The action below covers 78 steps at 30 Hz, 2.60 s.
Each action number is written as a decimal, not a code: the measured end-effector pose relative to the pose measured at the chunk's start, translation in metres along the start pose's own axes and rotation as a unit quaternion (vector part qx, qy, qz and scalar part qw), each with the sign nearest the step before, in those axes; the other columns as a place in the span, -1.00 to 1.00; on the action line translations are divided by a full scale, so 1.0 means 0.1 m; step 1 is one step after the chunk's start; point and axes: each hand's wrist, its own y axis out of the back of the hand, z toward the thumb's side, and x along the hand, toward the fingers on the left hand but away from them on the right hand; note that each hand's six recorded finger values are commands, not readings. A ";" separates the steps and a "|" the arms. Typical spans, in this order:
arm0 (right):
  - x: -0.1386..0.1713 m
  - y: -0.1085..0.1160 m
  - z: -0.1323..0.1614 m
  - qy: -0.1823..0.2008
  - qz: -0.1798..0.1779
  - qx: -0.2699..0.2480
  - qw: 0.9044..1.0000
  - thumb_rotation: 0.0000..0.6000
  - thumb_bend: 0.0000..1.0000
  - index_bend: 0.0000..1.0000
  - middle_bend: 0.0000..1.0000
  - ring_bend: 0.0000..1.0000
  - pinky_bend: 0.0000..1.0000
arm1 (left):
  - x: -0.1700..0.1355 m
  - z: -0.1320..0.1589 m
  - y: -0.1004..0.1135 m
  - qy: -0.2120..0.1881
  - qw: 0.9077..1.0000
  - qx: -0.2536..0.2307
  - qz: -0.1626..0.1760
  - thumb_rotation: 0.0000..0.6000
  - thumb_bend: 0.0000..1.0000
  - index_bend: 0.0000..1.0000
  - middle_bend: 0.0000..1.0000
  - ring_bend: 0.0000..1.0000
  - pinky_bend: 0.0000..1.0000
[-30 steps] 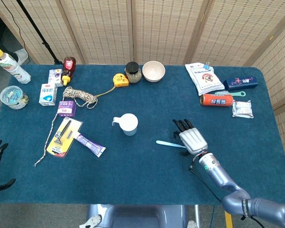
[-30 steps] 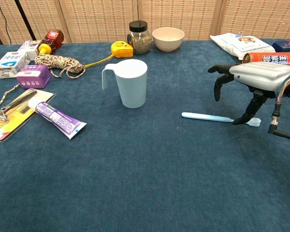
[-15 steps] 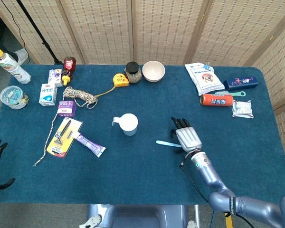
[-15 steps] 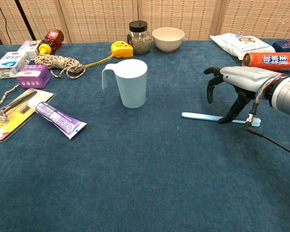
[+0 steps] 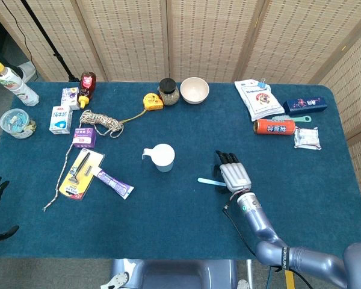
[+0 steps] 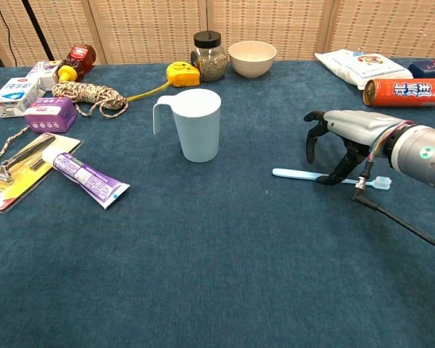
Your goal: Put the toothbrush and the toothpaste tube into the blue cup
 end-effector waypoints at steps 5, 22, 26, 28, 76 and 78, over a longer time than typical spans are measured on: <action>0.00 -0.02 -0.02 -0.002 0.005 0.001 1.000 1.00 -0.40 -0.06 -0.97 -1.00 -1.00 | 0.00 0.00 0.00 -0.001 1.000 0.001 -0.001 1.00 -0.97 -1.00 -1.00 -1.00 -1.00; -0.04 -0.10 -0.13 -0.007 0.006 -0.002 1.000 1.00 -0.34 0.07 -0.93 -1.00 -1.00 | 0.02 0.02 -0.03 0.001 1.000 0.003 -0.004 1.00 -0.97 -1.00 -1.00 -1.00 -1.00; -0.05 -0.11 -0.13 -0.007 0.007 0.001 1.000 1.00 -0.33 0.09 -0.92 -1.00 -1.00 | 0.02 0.02 -0.03 0.001 1.000 0.005 -0.004 1.00 -0.97 -1.00 -1.00 -1.00 -1.00; -0.05 -0.12 -0.13 -0.007 0.007 0.001 1.000 1.00 -0.32 0.13 -0.90 -1.00 -1.00 | 0.02 0.02 -0.03 0.002 1.000 0.005 -0.004 1.00 -0.97 -1.00 -1.00 -1.00 -1.00; -0.22 1.32 1.00 0.132 -0.105 -0.269 0.948 1.00 -0.27 0.21 -0.84 -1.00 -1.00 | 0.06 -0.01 -0.03 0.000 1.000 -0.003 -0.015 1.00 -0.97 -1.00 -1.00 -1.00 -1.00; -0.25 1.33 1.13 0.140 -0.104 -0.273 0.946 1.00 -0.27 0.21 -0.84 -1.00 -1.00 | 0.07 -0.02 -0.03 0.001 1.000 -0.003 -0.017 1.00 -0.97 -1.00 -1.00 -1.00 -1.00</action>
